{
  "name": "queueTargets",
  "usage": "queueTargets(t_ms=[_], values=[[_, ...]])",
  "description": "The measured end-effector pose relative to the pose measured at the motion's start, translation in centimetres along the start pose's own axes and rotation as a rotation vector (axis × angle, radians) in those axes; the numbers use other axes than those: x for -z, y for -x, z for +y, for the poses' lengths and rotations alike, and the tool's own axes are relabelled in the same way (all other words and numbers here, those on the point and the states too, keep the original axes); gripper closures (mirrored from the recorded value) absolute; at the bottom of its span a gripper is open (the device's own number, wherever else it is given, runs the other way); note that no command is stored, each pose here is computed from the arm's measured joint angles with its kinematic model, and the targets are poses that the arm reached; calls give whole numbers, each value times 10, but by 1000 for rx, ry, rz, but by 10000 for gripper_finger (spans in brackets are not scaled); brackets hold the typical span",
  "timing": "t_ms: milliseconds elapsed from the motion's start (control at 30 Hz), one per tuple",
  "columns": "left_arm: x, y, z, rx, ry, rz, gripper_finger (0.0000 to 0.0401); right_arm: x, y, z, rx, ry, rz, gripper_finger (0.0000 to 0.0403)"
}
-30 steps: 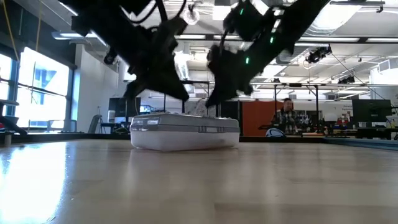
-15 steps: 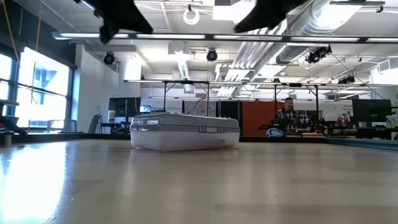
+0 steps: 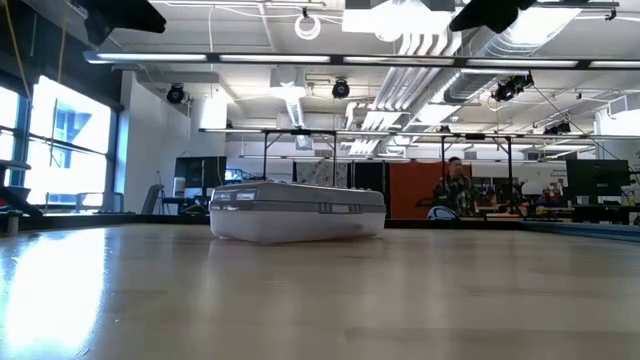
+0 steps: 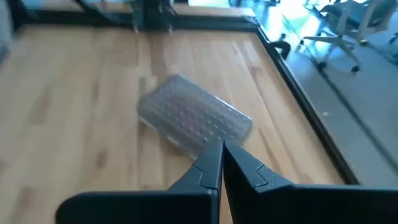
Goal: Pick & place school supplies into a supply box
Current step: Return to Home Position
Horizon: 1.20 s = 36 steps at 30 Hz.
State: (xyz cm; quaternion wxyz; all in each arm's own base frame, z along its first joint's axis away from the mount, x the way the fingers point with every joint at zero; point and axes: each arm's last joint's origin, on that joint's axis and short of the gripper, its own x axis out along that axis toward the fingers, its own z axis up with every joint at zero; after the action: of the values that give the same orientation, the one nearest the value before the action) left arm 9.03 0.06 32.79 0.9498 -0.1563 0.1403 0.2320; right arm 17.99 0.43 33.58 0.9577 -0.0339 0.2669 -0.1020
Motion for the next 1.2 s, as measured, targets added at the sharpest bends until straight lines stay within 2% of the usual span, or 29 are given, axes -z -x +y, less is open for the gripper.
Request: queueTargets(t_ms=[67,200,333,500,633,800,900,1033,1200], values=[[2,2,2,20,27,-28,305,-1,6,-1,-34,-43,-25,402],[18,2,8,104,29,-64,305,1,21,-1,-187,-35,-52,402],[45,-3,20,98,87,-117,304,7,34,-4,-216,-64,-160,402],[81,-13,32,136,143,-189,304,47,26,-2,-247,-89,-345,402],[92,-12,37,182,145,-241,304,76,25,-3,-247,-118,-472,402],[96,-15,37,175,124,-216,304,112,21,-4,-249,-167,-511,402],[98,-16,39,131,140,-225,304,128,19,-5,-253,-197,-536,402],[101,-21,37,152,174,-239,304,150,12,-3,-281,-228,-545,402],[117,-37,33,181,163,-292,304,169,0,-1,-279,-248,-596,402]])
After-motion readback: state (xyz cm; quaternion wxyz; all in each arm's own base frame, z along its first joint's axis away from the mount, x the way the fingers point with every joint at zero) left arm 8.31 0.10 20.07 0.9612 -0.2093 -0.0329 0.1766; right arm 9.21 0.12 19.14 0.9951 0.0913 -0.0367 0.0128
